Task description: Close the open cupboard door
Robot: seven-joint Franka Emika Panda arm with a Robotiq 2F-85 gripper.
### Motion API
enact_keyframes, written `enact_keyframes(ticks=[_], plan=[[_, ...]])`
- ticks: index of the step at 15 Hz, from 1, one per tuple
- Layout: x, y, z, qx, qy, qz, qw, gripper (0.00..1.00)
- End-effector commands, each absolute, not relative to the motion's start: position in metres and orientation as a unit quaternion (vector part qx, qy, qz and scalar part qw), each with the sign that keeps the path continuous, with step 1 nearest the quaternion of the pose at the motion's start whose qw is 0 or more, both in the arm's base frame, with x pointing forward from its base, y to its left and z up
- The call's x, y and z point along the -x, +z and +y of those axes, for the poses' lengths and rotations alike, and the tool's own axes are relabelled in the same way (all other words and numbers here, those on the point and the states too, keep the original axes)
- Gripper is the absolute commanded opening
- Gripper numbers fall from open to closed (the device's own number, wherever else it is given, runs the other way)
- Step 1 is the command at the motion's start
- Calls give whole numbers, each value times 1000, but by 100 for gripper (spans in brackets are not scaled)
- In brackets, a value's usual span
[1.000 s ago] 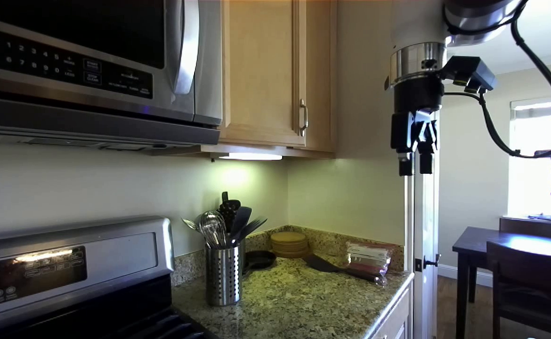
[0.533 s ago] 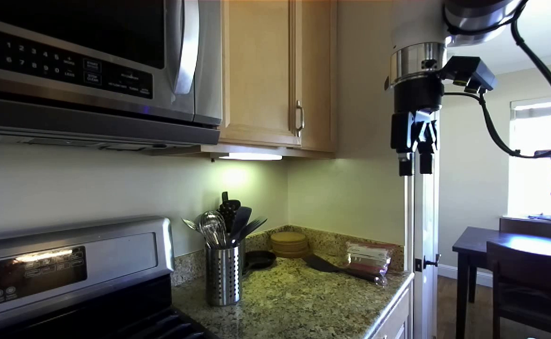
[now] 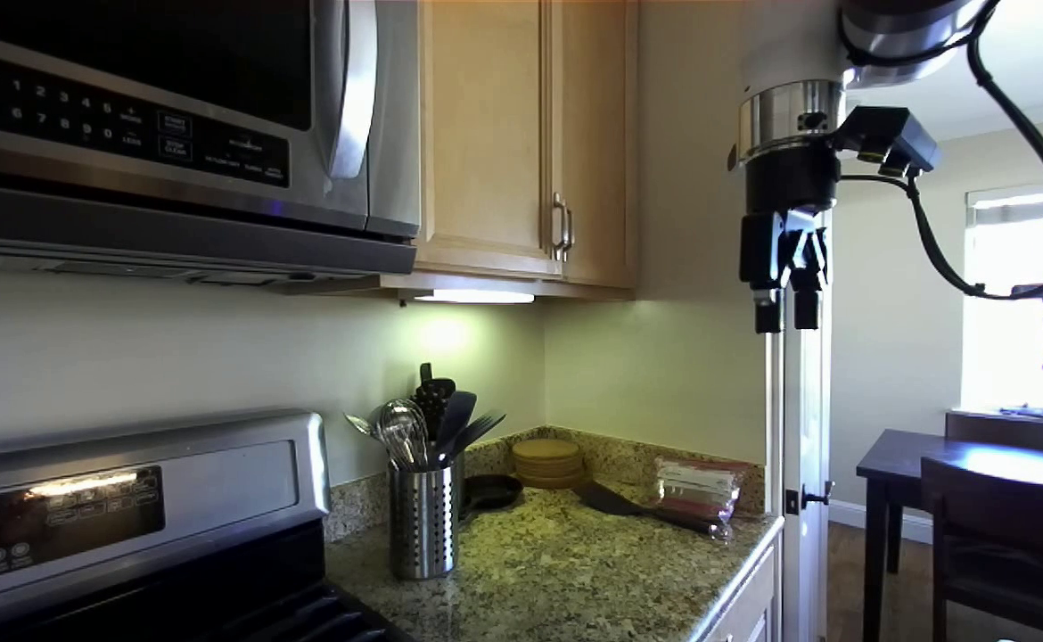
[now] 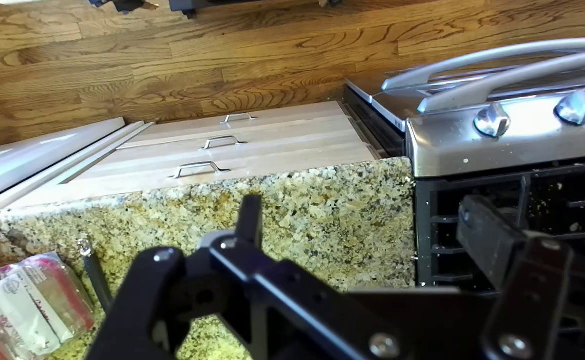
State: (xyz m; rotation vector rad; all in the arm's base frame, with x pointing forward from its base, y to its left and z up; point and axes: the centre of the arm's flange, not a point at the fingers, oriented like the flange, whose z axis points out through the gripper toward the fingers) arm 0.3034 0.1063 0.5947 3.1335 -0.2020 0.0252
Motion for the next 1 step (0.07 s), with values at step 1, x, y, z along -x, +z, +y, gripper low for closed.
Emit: enact_keyframes(ticks=[1], plan=[[-303, 595, 106, -998, 8, -64, 1, 100]])
